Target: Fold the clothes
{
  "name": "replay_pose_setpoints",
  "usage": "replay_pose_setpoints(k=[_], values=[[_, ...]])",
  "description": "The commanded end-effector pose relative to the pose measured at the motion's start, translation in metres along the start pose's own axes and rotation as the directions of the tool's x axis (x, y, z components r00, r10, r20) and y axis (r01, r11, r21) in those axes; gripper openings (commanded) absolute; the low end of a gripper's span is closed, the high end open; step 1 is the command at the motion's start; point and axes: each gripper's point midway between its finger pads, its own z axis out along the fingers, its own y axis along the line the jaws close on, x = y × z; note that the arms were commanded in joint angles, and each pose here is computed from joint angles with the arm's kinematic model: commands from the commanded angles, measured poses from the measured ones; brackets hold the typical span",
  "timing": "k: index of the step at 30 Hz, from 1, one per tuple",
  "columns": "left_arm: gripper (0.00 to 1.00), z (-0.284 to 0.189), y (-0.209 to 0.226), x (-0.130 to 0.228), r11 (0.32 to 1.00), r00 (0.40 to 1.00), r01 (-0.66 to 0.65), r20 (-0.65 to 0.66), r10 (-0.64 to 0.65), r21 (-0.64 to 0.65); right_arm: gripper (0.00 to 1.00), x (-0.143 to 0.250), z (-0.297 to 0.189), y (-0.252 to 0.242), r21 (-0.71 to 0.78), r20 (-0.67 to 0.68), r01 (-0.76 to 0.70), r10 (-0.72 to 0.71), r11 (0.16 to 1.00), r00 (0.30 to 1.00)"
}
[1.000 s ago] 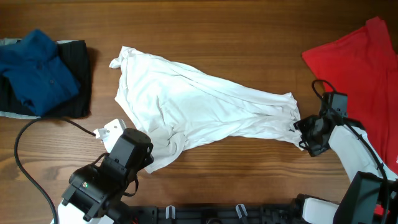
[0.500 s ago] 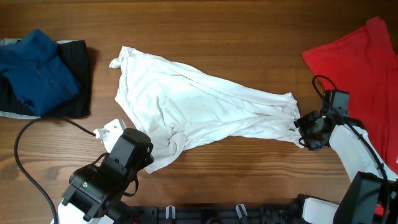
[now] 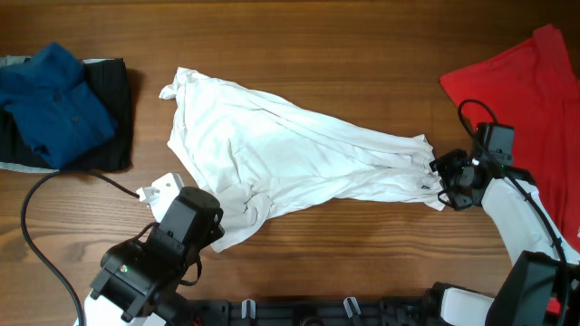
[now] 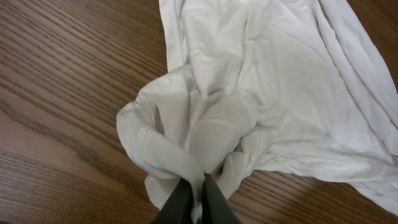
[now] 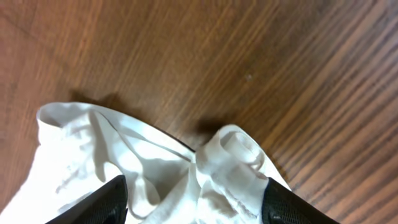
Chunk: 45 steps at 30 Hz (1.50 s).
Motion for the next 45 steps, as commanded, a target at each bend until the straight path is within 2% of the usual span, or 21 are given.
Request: replay_pose_setpoints(k=[1,13,25,38,41,45], values=[[0.06,0.000,0.002,-0.004,1.000,1.000,0.014,0.021,-0.014,-0.009,0.67,-0.008,-0.003,0.010,-0.031,0.019,0.016,-0.016,0.999,1.000],[0.06,0.000,0.002,-0.004,1.000,1.000,0.014,0.022,-0.014,-0.010,0.67,-0.027,-0.010,0.013,-0.044,0.061,0.028,-0.025,0.999,0.998],[0.07,0.000,0.002,-0.004,1.000,1.000,0.014,0.022,-0.014,-0.009,0.68,0.001,-0.004,-0.008,0.019,-0.048,0.031,-0.030,0.999,0.998],[0.06,0.000,0.002,-0.004,1.000,1.000,0.014,0.021,-0.014,-0.010,0.68,0.012,-0.001,-0.018,0.045,-0.080,0.030,-0.026,0.999,0.996],[0.07,0.000,0.002,-0.004,1.000,1.000,0.014,0.021,-0.014,-0.010,0.67,0.015,0.002,-0.020,0.043,-0.084,0.032,-0.028,0.999,0.996],[0.06,0.000,0.002,-0.004,1.000,1.000,0.014,0.021,-0.014,-0.010,0.59,0.019,0.007,-0.022,0.032,-0.084,0.030,-0.027,0.999,0.996]])
